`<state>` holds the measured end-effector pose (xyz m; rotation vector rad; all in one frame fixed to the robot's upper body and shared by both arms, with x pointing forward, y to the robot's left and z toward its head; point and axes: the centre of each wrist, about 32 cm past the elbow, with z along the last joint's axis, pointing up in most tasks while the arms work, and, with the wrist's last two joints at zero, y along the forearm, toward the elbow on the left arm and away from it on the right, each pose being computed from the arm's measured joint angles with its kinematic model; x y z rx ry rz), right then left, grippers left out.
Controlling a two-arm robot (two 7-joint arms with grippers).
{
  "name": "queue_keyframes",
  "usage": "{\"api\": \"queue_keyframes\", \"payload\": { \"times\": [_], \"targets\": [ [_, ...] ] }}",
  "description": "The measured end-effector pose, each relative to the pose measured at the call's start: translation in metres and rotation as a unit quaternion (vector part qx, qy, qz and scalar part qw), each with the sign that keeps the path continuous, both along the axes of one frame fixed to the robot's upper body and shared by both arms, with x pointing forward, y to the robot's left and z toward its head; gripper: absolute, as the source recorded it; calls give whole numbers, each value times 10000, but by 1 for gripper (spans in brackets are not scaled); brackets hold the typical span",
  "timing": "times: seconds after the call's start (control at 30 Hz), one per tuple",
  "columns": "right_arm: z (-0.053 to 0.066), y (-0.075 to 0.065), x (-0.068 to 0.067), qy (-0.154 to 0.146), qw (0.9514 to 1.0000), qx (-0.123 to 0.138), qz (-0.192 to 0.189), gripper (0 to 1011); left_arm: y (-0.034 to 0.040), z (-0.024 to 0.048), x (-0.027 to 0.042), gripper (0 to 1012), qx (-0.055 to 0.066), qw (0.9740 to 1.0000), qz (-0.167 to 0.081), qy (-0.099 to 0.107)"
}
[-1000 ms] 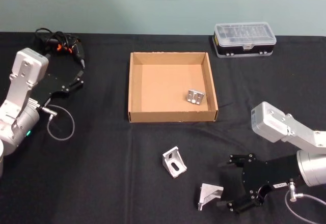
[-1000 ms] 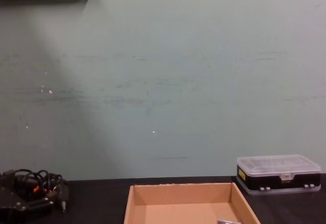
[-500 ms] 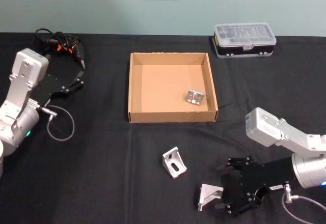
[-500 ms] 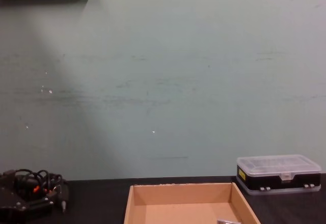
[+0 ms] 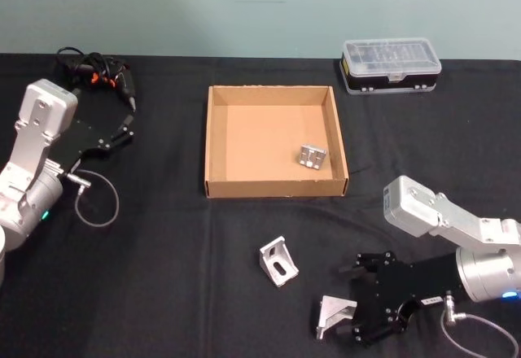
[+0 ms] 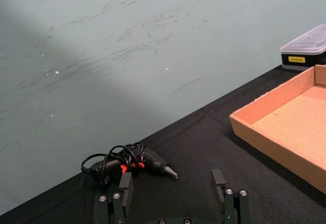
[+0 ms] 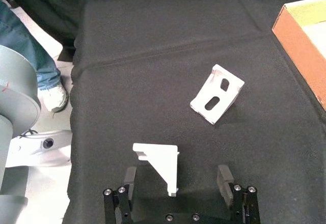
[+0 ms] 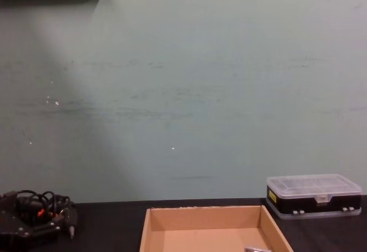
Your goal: Use one hand to pick up the angle iron from the table and place it into the box.
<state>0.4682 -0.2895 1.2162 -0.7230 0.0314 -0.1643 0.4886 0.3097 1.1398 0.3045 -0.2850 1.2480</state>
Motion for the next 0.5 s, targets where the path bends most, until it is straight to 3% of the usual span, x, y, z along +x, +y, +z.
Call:
{"api": "queue_keyframes", "payload": {
  "times": [0.23,0.5],
  "targets": [
    [-12,18,20,-13,10000,32,4,916,0,0,0,1000,0,10000,0,0],
    [-11,15,44,-22,10000,21,-5,679,0,0,0,1000,0,10000,0,0]
  ]
}}
